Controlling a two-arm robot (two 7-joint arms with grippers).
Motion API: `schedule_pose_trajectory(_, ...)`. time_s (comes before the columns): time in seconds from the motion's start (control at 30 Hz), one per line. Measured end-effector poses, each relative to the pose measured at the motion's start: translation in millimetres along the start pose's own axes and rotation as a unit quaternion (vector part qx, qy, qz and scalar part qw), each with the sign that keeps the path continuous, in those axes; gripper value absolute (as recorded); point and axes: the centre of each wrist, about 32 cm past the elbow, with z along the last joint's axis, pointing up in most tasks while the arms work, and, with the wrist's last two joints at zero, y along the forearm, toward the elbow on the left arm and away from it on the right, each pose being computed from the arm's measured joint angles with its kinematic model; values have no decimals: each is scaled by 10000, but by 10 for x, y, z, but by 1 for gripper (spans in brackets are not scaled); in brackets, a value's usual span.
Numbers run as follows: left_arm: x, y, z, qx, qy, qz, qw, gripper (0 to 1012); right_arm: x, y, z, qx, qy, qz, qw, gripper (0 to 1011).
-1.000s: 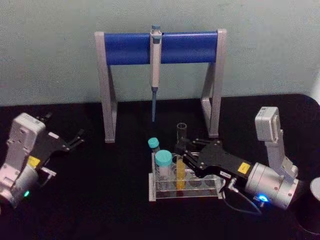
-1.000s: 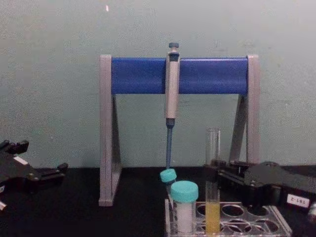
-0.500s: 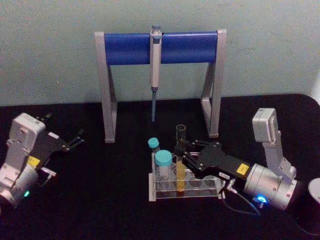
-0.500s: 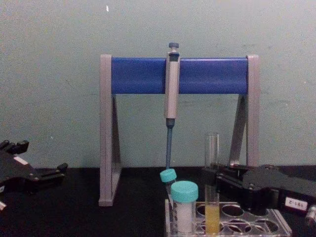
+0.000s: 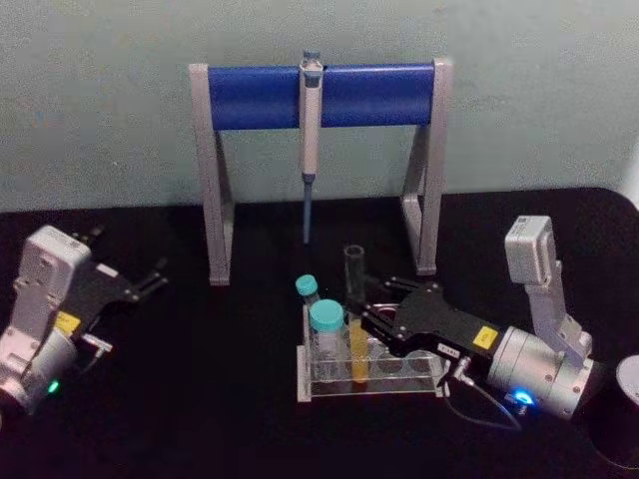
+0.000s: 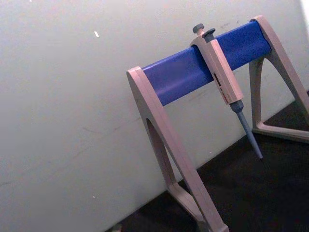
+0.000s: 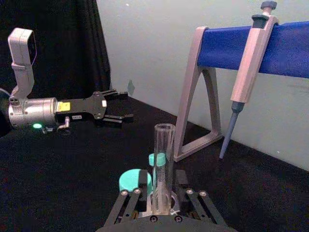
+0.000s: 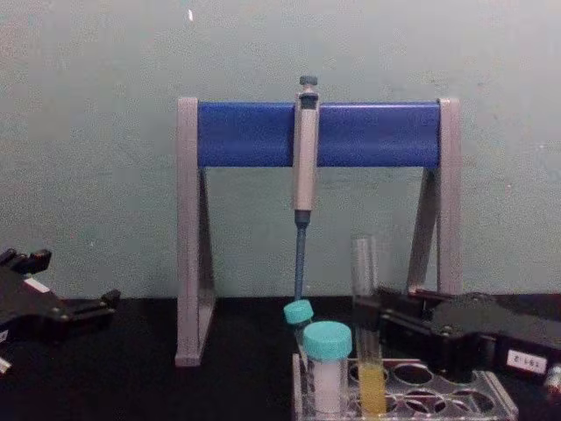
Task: Pick up the test tube from the test tube rack, shake it, then place it back into the test tube rack.
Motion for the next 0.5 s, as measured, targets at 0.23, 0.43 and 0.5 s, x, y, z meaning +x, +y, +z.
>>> schedule_pose_trajectory(0.23, 0, 0, 0, 0, 0, 0, 10000, 1001, 0, 1, 2, 5, 1, 2, 10000, 556)
schedule_pose_trajectory(0.43, 0, 0, 0, 0, 0, 0, 10000, 1001, -1, 1, 3, 7, 3, 5, 10000, 753)
schedule_pose_trajectory(0.5, 0, 0, 0, 0, 0, 0, 10000, 1001, -1, 1, 3, 8, 4, 5, 10000, 792)
